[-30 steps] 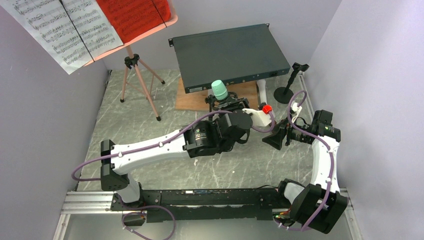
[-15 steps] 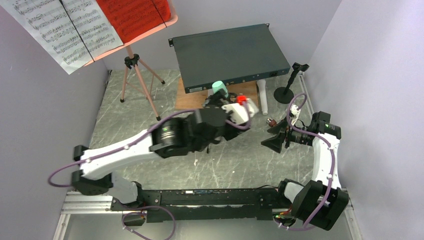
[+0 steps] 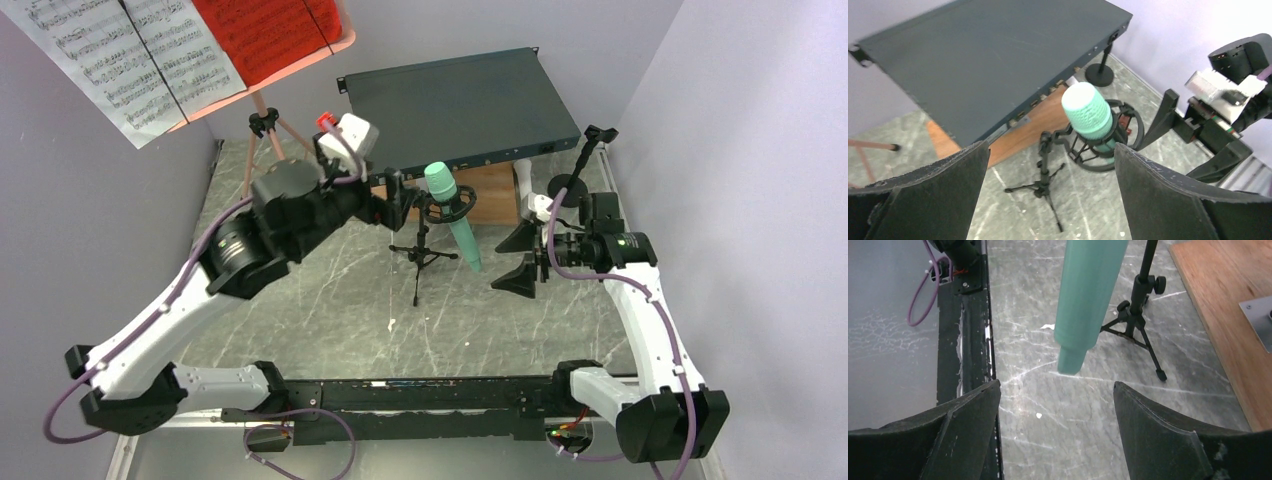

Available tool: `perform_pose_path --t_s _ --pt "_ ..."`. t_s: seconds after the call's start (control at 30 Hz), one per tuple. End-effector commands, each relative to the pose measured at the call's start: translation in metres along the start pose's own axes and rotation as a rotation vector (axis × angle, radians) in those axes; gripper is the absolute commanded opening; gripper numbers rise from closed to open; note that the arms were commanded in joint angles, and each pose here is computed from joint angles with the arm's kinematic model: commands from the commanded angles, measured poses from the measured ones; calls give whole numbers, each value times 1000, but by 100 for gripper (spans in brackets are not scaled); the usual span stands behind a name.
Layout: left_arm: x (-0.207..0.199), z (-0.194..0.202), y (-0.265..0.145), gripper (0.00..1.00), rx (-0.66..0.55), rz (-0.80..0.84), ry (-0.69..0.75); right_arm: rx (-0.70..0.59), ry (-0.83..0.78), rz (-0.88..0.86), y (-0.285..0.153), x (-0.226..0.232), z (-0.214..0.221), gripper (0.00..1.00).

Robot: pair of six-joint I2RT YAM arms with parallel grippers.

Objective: Pack up the instrument practice props
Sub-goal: Place the microphone stand with the microphone at the center of the board, then remove the microphone from the microphone stand.

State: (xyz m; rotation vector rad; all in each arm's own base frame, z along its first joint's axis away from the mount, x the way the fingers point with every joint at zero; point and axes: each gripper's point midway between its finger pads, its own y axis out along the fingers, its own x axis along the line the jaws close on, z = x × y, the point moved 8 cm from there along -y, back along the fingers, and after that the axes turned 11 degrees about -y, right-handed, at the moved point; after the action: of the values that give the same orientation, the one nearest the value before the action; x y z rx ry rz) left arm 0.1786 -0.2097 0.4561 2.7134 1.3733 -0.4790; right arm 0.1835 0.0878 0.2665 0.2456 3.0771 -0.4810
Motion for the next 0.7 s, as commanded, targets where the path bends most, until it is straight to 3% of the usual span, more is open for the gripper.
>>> perform_pose_path --t_s 0.0,0.17,0.37,0.57,0.67 --pt "-16 -5 24 100 45 147 -167 -27 -21 -4 13 -19 -20 85" --pt "-11 2 36 100 21 154 -314 -7 -23 -27 31 -24 -25 81" --pt "3 19 51 100 -1 138 -462 -7 -21 -55 50 -30 -27 63" --pt "6 24 62 99 1 182 -521 -17 -28 -76 57 -39 -38 34" --pt "4 22 65 100 -11 226 -528 -35 -50 -80 56 -43 -49 10"
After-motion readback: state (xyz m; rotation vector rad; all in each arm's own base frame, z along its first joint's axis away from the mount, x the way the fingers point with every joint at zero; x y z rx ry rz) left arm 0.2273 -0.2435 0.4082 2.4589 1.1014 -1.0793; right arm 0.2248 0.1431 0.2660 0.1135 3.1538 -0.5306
